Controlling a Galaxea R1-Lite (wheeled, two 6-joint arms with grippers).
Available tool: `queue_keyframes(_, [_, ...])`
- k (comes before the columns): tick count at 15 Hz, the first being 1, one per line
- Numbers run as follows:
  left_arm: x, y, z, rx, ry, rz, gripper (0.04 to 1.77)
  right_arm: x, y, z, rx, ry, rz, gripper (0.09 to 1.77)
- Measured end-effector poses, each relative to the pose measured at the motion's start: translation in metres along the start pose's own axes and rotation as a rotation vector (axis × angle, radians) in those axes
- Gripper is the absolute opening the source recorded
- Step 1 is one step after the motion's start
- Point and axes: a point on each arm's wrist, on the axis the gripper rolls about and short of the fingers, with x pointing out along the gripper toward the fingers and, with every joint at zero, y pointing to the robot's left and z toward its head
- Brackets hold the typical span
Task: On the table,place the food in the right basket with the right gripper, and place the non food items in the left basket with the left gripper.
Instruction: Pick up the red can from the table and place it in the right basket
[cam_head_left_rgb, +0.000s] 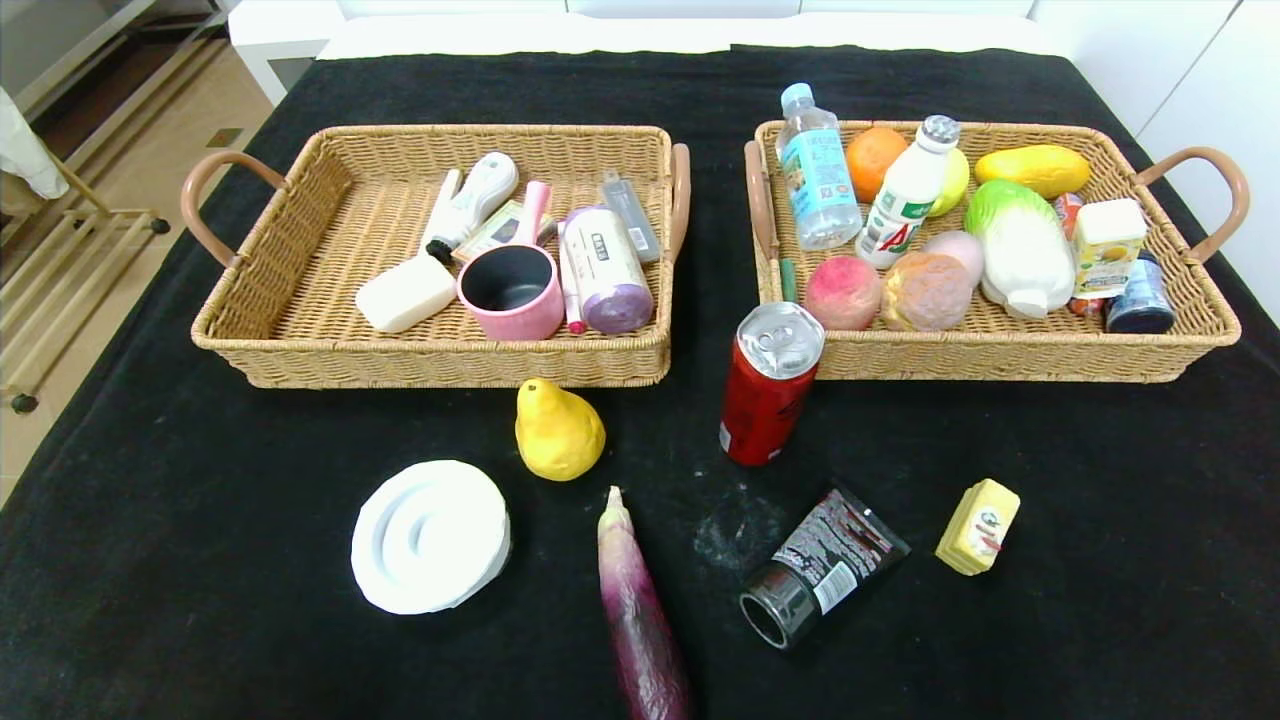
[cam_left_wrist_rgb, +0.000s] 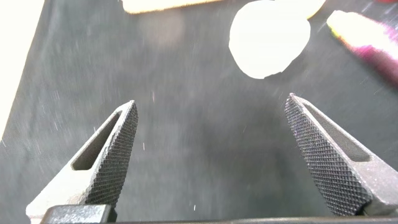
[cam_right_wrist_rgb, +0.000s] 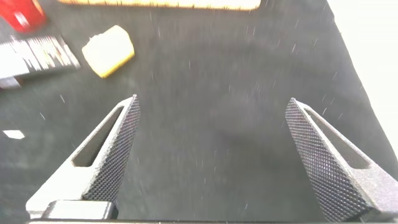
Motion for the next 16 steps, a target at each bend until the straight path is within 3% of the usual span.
queue_keyframes(4, [0.002, 0.003, 0.047, 0.006, -0.025, -0.026, 1.72, 0.006, 0.0, 0.048, -0.001, -0.019, 0.012, 1.71])
queue_keyframes(8, [0.023, 0.008, 0.095, 0.042, -0.005, -0.059, 1.72, 0.032, 0.001, 0.092, -0.007, 0.021, 0.025, 1.71])
queue_keyframes(12, [0.053, 0.009, 0.125, 0.049, 0.034, -0.202, 1.72, 0.076, 0.004, 0.119, -0.006, 0.055, 0.091, 1.71])
queue_keyframes(16, [0.083, 0.01, 0.136, 0.031, 0.092, -0.331, 1.72, 0.12, 0.012, 0.122, -0.002, 0.12, 0.186, 1.71])
